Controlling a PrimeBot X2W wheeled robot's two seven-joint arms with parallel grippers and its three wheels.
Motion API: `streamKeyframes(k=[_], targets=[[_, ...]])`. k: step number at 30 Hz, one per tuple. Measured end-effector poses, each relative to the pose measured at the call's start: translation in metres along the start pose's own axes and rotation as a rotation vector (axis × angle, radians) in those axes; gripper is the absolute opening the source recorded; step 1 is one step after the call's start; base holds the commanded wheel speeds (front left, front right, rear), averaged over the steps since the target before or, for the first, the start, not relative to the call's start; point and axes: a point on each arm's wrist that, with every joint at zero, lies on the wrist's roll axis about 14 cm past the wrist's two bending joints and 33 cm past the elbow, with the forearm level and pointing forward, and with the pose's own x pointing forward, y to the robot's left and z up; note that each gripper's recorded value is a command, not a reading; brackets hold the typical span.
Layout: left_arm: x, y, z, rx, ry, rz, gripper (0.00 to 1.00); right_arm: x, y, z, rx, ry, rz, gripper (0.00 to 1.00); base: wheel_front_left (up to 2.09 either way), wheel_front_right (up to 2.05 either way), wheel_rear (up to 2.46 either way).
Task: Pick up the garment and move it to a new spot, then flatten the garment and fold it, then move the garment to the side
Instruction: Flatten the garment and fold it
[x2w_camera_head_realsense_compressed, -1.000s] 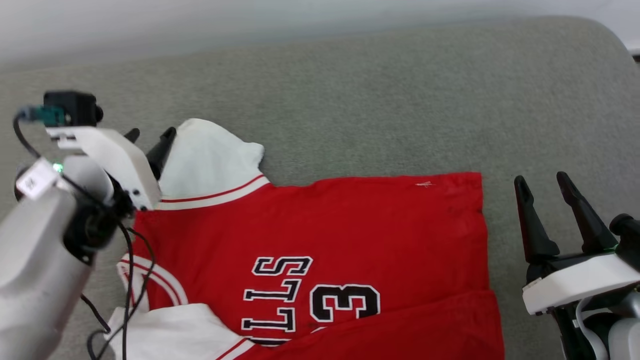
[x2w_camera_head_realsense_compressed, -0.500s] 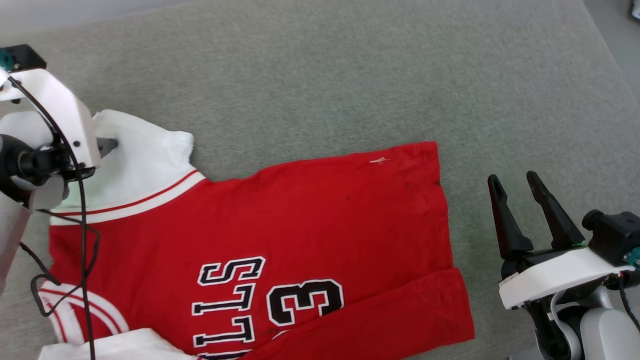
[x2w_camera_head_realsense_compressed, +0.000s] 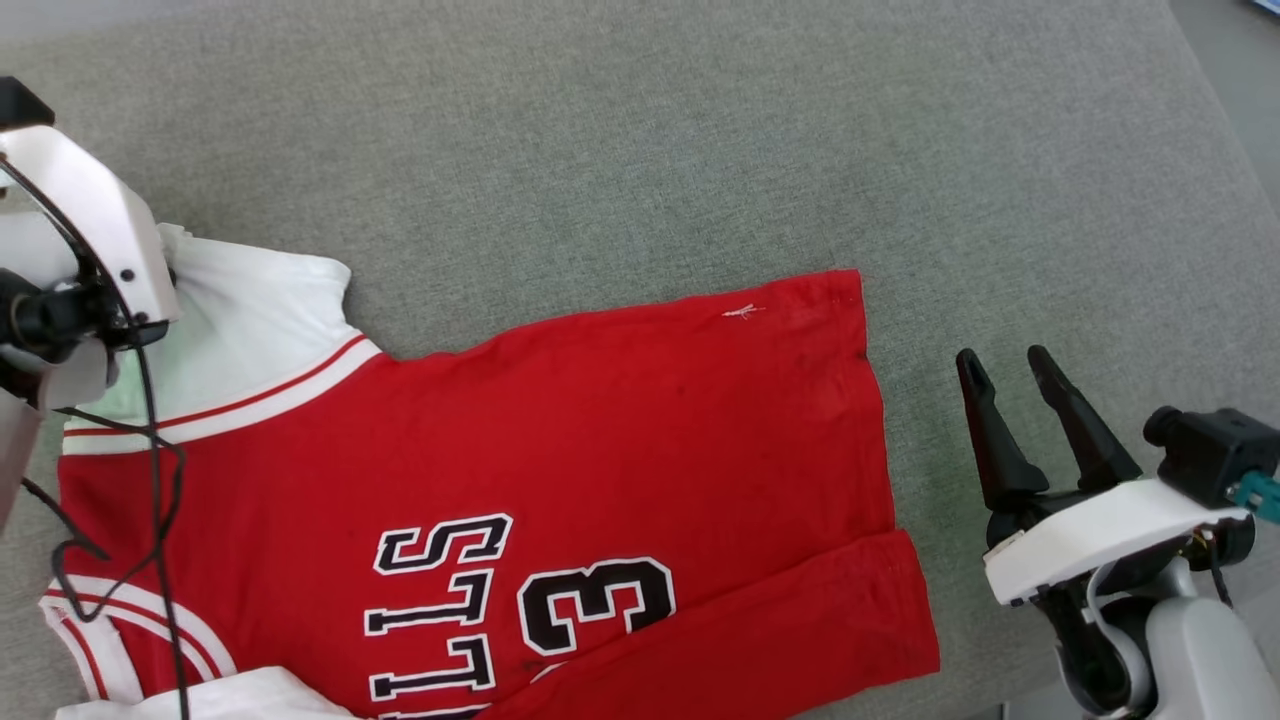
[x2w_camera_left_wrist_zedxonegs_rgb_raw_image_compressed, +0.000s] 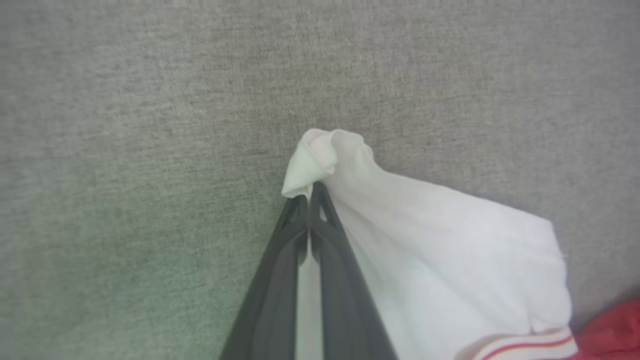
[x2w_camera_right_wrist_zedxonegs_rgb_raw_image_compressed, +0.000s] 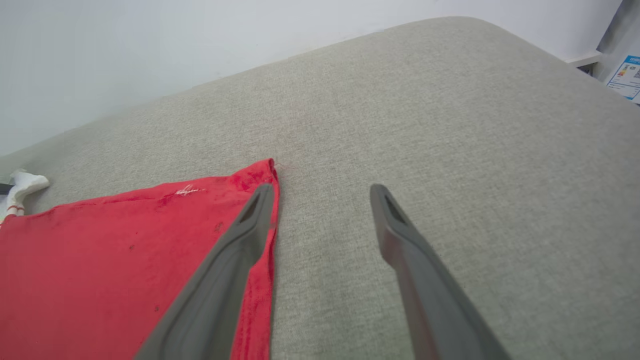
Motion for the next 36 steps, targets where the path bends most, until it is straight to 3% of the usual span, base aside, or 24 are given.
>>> streamKeyframes(k=[9,21,34,36], targets=[[-0.03,-0.011,0.009,0.034,-0.16,-0.019,0.0,0.015,-0.007,-0.006,-0.002,0.168,0.073,1.0,0.0,0.0,0.0],[-0.09,-0.01,0.02,0.07,-0.382,-0.052,0.0,0.055,0.042,-0.026,-0.121,0.551,0.271,1.0,0.0,0.0,0.0],[-0.088,0.011,0.005,0.039,-0.41,-0.045,0.0,0.076,0.053,-0.085,-0.216,0.87,0.278,1.0,0.0,0.0,0.0],[-0.088,0.014,0.002,0.033,-0.413,-0.043,0.0,0.076,0.054,-0.087,-0.216,0.891,0.282,0.16,0.0,0.0,0.0]])
